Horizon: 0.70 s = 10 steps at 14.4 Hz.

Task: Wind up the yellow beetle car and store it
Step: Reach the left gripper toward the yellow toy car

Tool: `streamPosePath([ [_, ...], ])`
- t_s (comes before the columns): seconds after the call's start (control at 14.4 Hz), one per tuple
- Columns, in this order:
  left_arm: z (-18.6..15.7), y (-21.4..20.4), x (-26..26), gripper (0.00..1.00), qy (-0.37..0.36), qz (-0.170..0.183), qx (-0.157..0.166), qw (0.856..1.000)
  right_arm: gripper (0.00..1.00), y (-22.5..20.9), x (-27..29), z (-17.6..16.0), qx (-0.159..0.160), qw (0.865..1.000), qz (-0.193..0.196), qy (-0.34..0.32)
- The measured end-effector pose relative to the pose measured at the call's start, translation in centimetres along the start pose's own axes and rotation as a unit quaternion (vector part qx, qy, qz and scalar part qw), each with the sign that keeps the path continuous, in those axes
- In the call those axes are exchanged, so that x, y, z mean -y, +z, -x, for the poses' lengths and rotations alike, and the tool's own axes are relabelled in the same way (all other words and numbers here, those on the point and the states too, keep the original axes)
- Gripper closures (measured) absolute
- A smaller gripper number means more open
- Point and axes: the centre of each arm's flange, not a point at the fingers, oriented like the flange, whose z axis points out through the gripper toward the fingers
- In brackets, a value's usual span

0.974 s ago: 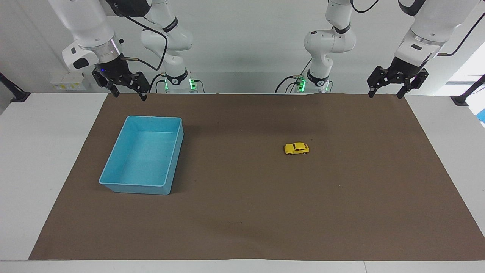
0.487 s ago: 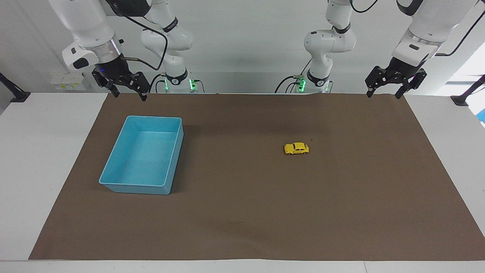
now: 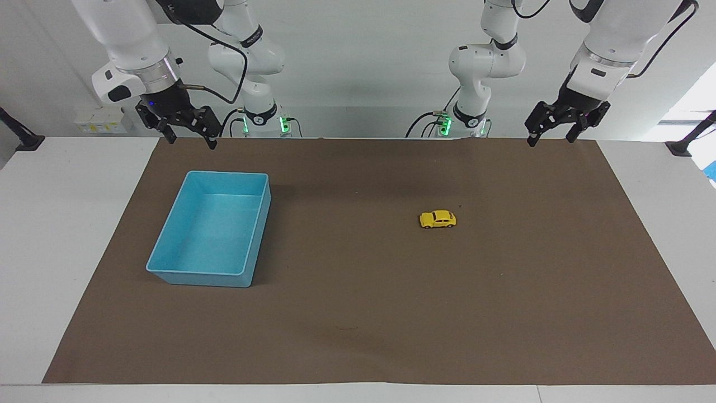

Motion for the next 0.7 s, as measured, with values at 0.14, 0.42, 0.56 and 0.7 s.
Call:
streamPosePath([
  [0.14, 0.0, 0.0, 0.5, 0.00, -0.035, -0.001, 0.003, 0.999, 0.00, 0.0, 0.0, 0.0, 0.000, 1.000, 0.000, 0.000],
  [0.42, -0.6, 0.0, 3.9, 0.00, -0.087, -0.002, 0.011, 0.996, 0.00, 0.0, 0.0, 0.0, 0.000, 1.000, 0.000, 0.000],
  [0.56, -0.5, 0.0, 4.3, 0.00, -0.129, -0.001, 0.015, 0.992, 0.00, 0.0, 0.0, 0.0, 0.000, 1.000, 0.000, 0.000],
  [0.7, -0.3, 0.4, 3.6, 0.00, -0.196, 0.005, 0.025, 0.980, 0.00, 0.0, 0.0, 0.0, 0.000, 1.000, 0.000, 0.000],
])
